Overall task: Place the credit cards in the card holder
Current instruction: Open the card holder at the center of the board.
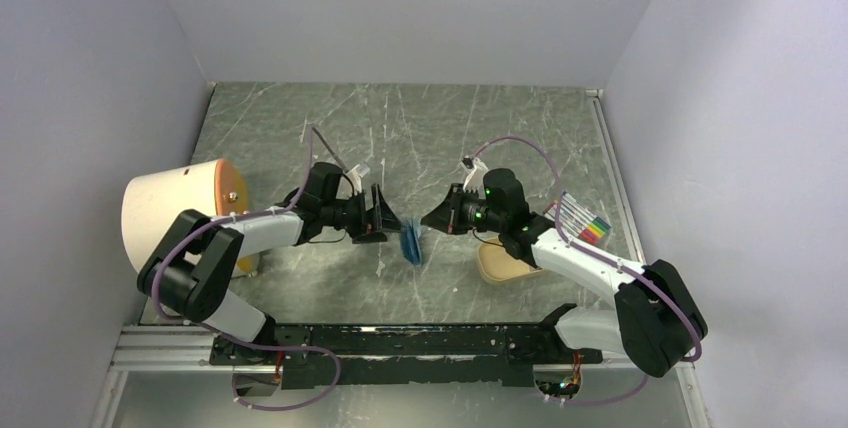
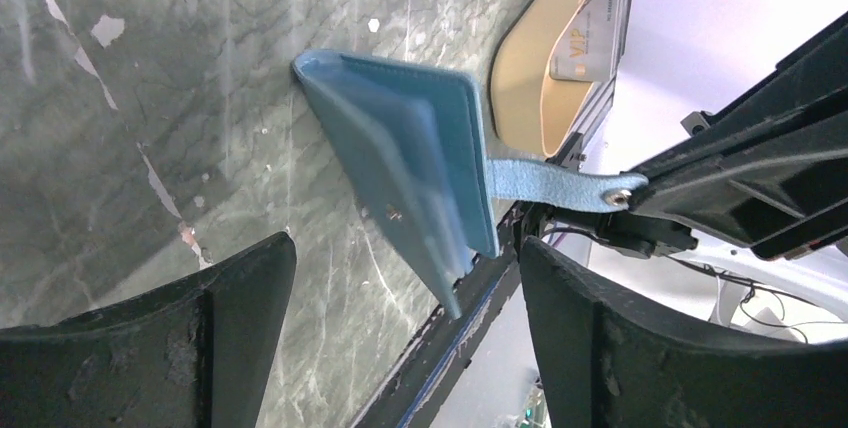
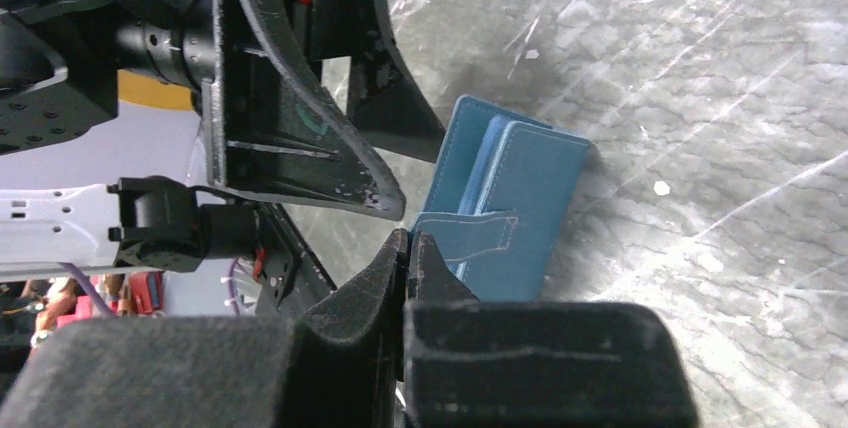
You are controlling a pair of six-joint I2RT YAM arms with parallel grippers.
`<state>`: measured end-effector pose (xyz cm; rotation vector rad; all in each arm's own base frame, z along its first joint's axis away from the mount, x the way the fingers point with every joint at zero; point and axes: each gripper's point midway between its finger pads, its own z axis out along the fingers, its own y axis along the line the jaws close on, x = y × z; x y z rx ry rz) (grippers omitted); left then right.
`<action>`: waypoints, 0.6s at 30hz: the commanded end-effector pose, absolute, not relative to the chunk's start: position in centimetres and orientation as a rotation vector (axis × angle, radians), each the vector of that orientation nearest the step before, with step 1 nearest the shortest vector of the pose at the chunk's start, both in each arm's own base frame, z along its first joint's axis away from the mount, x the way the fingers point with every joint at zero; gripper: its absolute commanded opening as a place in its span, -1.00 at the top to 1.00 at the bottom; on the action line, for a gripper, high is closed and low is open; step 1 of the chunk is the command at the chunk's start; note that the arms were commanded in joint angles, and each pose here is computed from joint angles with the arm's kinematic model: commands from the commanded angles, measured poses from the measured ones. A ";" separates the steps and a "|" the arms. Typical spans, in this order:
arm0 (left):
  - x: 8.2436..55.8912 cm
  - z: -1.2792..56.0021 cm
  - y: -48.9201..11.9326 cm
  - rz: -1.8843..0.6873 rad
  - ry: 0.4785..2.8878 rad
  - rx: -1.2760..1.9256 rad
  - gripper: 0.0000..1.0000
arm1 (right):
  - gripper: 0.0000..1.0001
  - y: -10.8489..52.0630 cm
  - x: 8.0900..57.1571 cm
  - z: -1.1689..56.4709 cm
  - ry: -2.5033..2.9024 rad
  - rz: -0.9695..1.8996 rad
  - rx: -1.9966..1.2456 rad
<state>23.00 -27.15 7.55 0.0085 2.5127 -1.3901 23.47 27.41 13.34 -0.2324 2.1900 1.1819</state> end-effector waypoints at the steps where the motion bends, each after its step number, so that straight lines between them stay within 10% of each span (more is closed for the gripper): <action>1: 23.7 8.5 -28.0 -1.393 2.465 0.109 -0.77 | 1.00 28.3 23.1 14.5 2.143 1.268 -0.249; 18: 23.2 5.7 -27.7 -1.354 2.521 0.029 -0.41 | 1.00 23.9 24.9 8.8 2.293 0.918 -0.134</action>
